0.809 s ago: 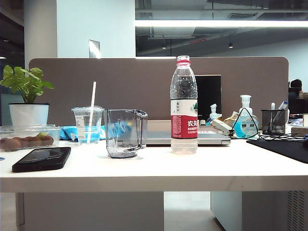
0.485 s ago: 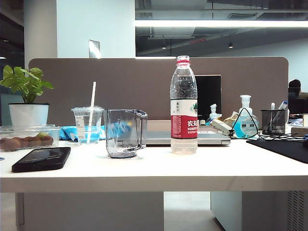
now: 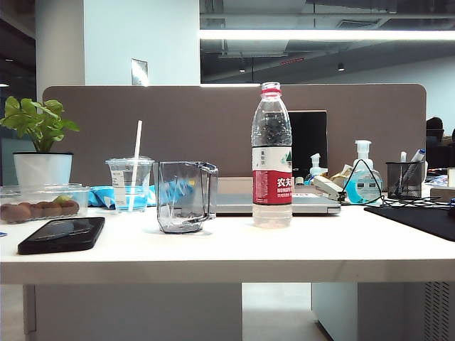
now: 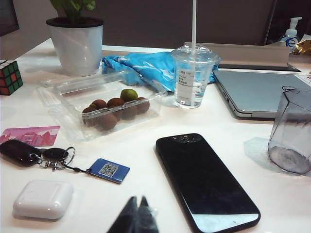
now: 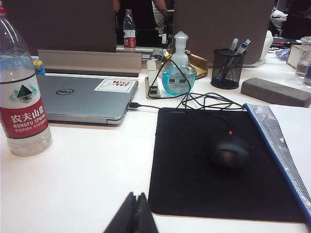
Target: Pick up the mineral water bottle on the table and pour water into the mug until it's half full.
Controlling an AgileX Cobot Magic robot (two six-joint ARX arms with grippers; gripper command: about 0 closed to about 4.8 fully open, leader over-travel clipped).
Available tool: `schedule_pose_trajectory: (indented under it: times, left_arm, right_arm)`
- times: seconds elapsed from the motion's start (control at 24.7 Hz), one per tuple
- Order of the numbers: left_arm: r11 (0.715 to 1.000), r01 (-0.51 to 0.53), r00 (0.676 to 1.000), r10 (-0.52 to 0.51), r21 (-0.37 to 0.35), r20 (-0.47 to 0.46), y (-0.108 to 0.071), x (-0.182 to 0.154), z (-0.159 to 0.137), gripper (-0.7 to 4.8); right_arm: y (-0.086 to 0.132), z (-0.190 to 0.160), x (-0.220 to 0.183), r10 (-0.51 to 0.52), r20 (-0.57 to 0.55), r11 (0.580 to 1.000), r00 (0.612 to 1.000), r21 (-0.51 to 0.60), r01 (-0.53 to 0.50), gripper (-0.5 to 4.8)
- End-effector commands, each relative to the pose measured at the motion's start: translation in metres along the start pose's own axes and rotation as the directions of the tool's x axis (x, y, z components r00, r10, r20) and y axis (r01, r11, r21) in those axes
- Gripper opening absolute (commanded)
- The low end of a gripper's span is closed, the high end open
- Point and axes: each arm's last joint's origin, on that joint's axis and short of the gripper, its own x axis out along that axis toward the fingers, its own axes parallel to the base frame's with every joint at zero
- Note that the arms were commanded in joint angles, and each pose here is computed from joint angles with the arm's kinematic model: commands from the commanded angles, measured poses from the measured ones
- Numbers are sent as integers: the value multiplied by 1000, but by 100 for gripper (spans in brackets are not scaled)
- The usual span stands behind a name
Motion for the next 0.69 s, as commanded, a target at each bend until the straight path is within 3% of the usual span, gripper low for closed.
schedule_pose_trajectory:
  times: [0.04,0.16,0.32,0.4,0.49,0.57,0.61,0.69]
  left_arm:
    - [999,18,1000,-18,-34,17,-1,-1,4,-4]
    - [979,121,988,-104,-162,111,-5,-10,36,-5]
    - [972,207,926,-158,-111,343,-9,-46,116,-4]
    - [978,196,906,-150,-78,395,-10,-59,145,-4]
    - [981,186,917,-154,-54,369,-11,-60,169,-4]
    - [975,220,936,-199,-42,290,-13,-47,186,-4]
    - [946,324,926,-310,-30,217,-17,-30,198,-4]
    - [887,460,882,-453,-28,132,-22,-7,205,-4]
  right_arm:
    - [0,5,0,5,49,996,999,91,-9,-5]
    - [0,41,-9,10,160,970,987,238,-49,-6]
    - [0,105,-38,11,271,979,963,194,-65,-6]
    - [0,127,-50,11,278,991,960,124,-47,-6]
    - [0,145,-55,40,242,998,969,36,-50,-6]
    - [3,163,-56,150,219,989,964,-36,-145,-6]
    - [4,179,-53,237,218,971,947,-88,-223,-6]
    - [4,191,-45,268,201,961,942,-119,-248,-5]
